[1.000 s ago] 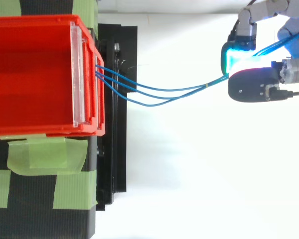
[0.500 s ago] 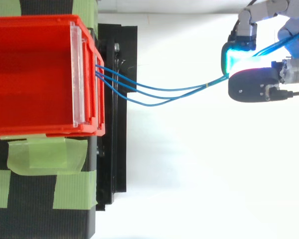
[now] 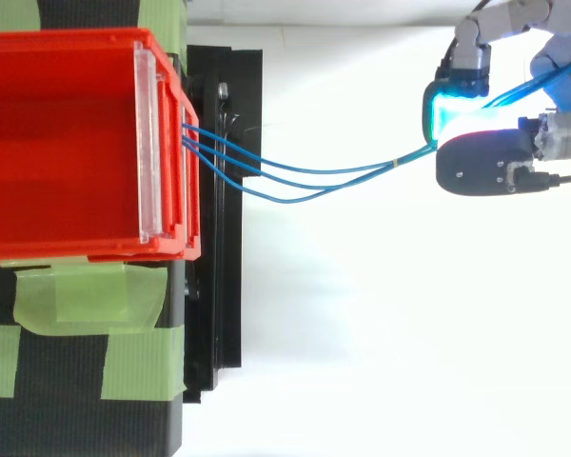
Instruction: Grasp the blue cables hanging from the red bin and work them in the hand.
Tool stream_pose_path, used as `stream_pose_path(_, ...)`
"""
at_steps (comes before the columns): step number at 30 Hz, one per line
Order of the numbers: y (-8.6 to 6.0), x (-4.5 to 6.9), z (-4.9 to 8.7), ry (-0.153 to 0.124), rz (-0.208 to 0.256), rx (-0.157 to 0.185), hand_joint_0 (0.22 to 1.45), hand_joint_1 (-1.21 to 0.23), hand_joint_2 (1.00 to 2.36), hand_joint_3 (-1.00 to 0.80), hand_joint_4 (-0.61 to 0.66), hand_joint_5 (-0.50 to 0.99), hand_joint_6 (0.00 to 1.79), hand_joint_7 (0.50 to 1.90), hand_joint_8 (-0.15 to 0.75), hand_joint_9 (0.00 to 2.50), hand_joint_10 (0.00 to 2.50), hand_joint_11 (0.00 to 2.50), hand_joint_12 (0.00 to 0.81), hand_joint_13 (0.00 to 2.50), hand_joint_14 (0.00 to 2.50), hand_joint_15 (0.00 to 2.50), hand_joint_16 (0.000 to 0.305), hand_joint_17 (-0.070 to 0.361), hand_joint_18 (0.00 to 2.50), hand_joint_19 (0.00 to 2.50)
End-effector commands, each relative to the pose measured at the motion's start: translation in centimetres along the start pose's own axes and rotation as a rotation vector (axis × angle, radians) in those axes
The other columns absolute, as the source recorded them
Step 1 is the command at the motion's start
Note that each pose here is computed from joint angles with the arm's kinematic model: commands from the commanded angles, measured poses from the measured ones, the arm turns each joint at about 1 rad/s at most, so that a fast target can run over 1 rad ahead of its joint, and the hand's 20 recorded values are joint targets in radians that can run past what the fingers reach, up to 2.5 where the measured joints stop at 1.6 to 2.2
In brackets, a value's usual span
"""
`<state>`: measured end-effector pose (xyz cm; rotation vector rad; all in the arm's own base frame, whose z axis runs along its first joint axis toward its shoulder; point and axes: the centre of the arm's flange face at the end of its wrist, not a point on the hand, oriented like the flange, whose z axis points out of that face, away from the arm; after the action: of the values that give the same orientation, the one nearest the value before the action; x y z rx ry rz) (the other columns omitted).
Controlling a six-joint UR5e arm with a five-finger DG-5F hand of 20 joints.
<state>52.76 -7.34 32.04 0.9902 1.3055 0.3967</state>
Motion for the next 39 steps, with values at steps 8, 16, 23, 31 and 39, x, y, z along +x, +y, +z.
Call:
stream_pose_path(8, -0.03, 0.01, -0.01, 0.000, 0.000, 0.000, 0.98, -0.56, 1.01, 0.31, 0.16, 0.26, 0.65, 1.25, 0.350, 1.60, 2.50, 2.50, 0.472, 1.75, 2.50, 1.49, 0.186, 0.140, 2.48, 0.56)
stream_pose_path(16, -0.03, 0.01, -0.01, 0.000, 0.000, 0.000, 0.98, -0.56, 1.01, 0.31, 0.16, 0.26, 0.65, 1.25, 0.350, 1.60, 2.50, 2.50, 0.470, 1.75, 2.50, 1.46, 0.186, 0.139, 2.48, 0.56)
stream_pose_path(23, -0.08, -0.05, 0.01, -0.001, 0.000, 0.001, 0.98, -0.56, 1.01, 0.30, 0.16, 0.25, 0.65, 1.25, 0.350, 1.60, 2.50, 2.50, 0.470, 1.75, 2.50, 1.46, 0.186, 0.139, 2.48, 0.56)
stream_pose_path(31, -0.03, 0.01, -0.01, 0.000, 0.000, 0.000, 0.98, -0.56, 1.01, 0.30, 0.16, 0.25, 0.65, 1.25, 0.350, 1.60, 2.50, 2.50, 0.470, 1.75, 2.50, 1.46, 0.186, 0.139, 2.48, 0.56)
stream_pose_path(39, -0.04, 0.00, -0.01, -0.001, 0.000, 0.001, 0.98, -0.56, 1.01, 0.30, 0.16, 0.25, 0.65, 1.25, 0.350, 1.60, 2.50, 2.50, 0.470, 1.75, 2.50, 1.46, 0.186, 0.139, 2.48, 0.56)
